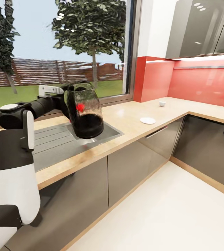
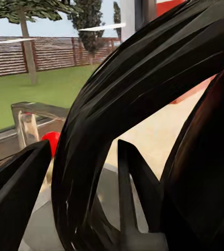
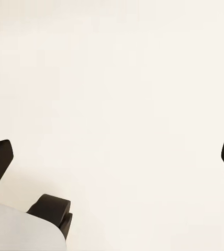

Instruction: Set up a coffee station on the kitchen countertop: keep the coffee maker on the countertop, move the bottle of coffee from the kitchen shelf to the counter next to the coffee maker, place a paper coffee filter on top of the coffee maker, put the saucer next to the coffee maker with the coffee cup on the saucer, and place the electric kettle next to the coffee maker.

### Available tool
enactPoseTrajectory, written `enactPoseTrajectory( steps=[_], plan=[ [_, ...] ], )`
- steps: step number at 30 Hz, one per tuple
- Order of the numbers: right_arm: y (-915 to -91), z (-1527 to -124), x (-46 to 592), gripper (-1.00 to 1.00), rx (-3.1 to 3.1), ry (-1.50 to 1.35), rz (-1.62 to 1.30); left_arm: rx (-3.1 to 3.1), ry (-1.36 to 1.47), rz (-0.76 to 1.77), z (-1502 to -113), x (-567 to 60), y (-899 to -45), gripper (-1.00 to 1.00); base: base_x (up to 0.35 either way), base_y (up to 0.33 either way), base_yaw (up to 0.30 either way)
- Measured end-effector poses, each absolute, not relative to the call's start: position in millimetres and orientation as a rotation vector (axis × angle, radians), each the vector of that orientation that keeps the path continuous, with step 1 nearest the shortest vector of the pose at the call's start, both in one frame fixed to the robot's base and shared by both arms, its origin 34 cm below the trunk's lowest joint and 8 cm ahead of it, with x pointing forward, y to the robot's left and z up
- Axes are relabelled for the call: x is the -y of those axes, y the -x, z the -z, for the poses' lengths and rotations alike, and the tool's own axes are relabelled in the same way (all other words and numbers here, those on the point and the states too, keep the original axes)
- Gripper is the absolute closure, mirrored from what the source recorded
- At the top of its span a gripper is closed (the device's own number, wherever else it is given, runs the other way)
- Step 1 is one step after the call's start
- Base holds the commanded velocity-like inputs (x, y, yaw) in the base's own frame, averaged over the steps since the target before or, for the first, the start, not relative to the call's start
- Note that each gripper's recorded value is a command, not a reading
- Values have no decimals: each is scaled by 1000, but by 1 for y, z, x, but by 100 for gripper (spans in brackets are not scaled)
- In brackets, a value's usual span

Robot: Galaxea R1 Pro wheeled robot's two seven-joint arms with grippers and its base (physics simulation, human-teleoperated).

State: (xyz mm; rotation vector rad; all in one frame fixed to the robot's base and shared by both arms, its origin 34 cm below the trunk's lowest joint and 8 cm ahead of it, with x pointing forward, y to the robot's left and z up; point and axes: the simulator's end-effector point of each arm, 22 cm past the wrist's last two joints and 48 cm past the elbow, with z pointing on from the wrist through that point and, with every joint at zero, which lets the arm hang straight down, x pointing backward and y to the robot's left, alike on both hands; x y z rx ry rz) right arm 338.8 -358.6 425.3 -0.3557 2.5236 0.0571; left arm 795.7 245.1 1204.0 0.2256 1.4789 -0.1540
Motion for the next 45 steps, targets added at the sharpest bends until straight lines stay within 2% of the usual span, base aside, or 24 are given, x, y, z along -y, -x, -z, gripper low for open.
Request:
enactPoseTrajectory(
  steps=[10,21,30,36,45],
  plan=[
    [-339,-425,359,-100,-2523,355,-57,-1505,-259,203,-1196,-237,-794,100,0,0,22],
    [-339,-425,359,-100,-2523,354,-55,-1567,-252,223,-1182,-234,-796,100,-10,0,222],
    [-339,-425,359,-100,-2523,354,-56,-1575,-254,229,-1181,-232,-796,100,-247,-1,123],
    [-339,-425,359,-100,-2523,355,-56,-1578,-254,224,-1179,-232,-797,100,-237,-143,243],
    [-339,-425,359,-100,-2523,355,-56,-1578,-256,227,-1179,-231,-797,100,-273,-170,64]
  ],
)
